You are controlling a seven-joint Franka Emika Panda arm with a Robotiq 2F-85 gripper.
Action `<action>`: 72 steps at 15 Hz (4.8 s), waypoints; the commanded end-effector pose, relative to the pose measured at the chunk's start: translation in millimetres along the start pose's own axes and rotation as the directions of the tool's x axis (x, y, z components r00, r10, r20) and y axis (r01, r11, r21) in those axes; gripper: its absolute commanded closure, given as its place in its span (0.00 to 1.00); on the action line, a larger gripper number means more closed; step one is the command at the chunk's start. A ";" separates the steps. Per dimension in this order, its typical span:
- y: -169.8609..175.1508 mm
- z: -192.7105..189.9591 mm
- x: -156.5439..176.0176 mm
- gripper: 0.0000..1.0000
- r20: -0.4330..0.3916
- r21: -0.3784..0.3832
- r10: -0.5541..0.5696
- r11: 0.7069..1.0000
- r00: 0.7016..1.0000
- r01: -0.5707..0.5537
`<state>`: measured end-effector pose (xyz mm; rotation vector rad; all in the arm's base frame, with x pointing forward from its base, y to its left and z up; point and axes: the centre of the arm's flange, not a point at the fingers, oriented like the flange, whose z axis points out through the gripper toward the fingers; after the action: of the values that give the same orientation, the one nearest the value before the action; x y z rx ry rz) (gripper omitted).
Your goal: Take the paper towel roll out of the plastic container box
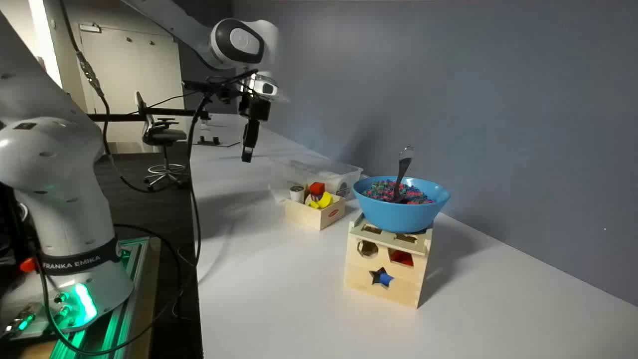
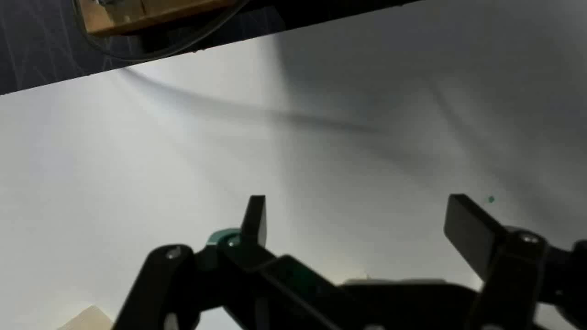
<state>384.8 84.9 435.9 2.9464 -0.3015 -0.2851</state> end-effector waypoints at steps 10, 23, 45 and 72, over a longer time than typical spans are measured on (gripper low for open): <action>-9.7 -53.7 59.4 0.00 -0.215 0.189 0.253 0.958 0.943 -0.214; -18.1 -80.9 111.7 0.00 -0.275 0.397 0.489 0.842 0.828 -0.366; -47.0 -25.5 239.6 0.00 0.197 0.491 0.817 0.397 0.543 -0.776; -43.0 30.2 318.7 0.00 0.341 0.375 0.728 0.475 0.595 -0.796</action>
<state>678.7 51.1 349.9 2.8358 -1.9156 -0.2449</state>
